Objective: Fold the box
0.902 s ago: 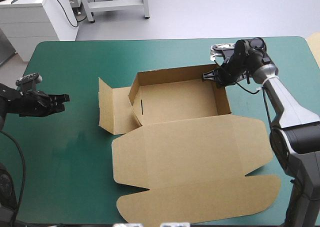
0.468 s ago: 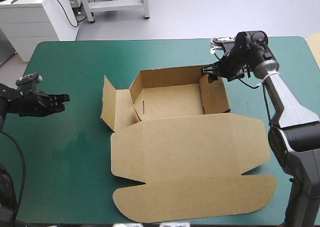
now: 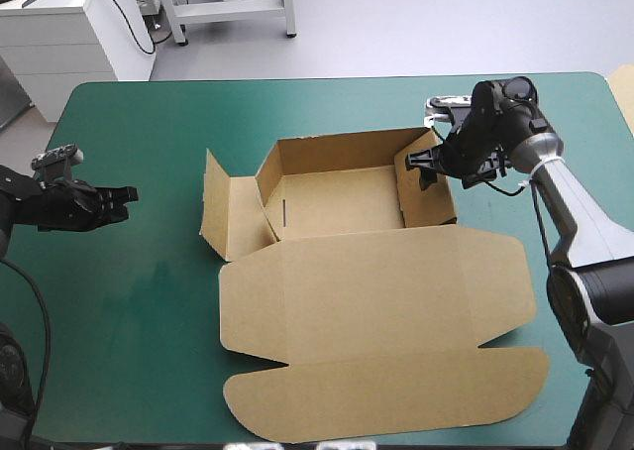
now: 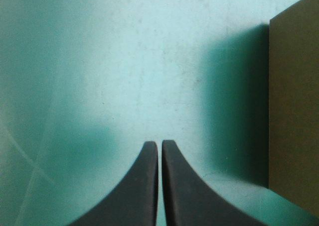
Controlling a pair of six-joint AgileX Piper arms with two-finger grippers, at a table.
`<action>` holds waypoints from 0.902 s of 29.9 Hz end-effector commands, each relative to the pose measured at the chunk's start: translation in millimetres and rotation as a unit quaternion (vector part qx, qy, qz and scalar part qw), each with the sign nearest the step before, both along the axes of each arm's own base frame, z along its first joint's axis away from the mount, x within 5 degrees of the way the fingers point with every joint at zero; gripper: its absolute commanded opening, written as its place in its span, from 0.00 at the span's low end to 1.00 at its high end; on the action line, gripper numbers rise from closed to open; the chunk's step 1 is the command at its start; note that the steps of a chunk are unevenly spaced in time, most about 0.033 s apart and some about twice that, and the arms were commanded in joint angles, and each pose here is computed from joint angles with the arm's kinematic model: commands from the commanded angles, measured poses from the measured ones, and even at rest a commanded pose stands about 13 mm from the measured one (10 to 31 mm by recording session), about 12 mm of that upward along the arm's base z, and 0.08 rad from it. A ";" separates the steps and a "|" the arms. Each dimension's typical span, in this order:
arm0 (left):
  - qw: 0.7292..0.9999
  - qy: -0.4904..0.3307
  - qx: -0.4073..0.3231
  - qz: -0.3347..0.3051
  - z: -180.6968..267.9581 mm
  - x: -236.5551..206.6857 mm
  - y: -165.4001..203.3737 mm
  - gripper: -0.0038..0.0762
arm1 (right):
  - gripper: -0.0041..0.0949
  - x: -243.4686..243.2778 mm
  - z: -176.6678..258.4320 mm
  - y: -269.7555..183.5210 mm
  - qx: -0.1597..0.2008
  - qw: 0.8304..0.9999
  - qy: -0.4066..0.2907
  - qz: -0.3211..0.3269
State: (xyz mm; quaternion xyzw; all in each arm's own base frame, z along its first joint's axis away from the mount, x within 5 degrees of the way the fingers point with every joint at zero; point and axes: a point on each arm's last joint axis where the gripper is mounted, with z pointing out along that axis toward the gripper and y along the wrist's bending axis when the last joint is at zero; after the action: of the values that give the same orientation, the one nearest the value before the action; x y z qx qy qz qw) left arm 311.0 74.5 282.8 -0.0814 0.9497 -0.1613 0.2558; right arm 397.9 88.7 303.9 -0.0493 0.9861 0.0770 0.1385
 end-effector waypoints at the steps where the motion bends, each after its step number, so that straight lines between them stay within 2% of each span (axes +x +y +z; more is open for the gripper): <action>1: 0.999 -0.042 -0.002 0.010 21.7 -2.1 -1.7 0.06 | 0.73 -4.2 13.8 -0.7 0.000 1.000 -0.017 0.001; 6: 0.999 -0.043 -0.001 0.009 21.7 -2.0 -1.6 0.06 | 0.69 3.8 -3.1 0.7 -0.005 1.000 0.003 0.002; 13: 0.999 -0.043 -0.001 0.009 21.7 -2.0 -1.6 0.06 | 0.68 4.0 -3.7 0.7 -0.007 1.000 0.002 0.006; 18: 0.999 -0.045 0.003 0.004 21.7 -2.0 -1.6 0.06 | 0.65 1.4 -4.1 11.2 -0.041 0.999 -0.005 0.029; 24: 0.999 -0.045 0.002 0.003 21.8 -2.0 -1.8 0.06 | 0.65 -0.2 -4.2 17.5 -0.060 0.997 -0.010 0.041; 26: 0.999 -0.043 0.001 0.002 21.6 -2.3 -2.1 0.06 | 0.59 -0.2 -4.2 17.5 -0.060 0.997 -0.010 0.041; 27: 0.999 -0.042 0.001 0.001 21.6 -2.5 -2.3 0.06 | 0.53 -0.2 -4.2 17.5 -0.060 0.997 -0.010 0.041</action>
State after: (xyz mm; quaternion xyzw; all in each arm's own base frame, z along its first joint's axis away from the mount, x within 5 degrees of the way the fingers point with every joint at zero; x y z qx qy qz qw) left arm 311.0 74.5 282.8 -0.0747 0.9503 -0.1595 0.2569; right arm 405.1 111.0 270.4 -0.0943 0.9893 0.0274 0.1078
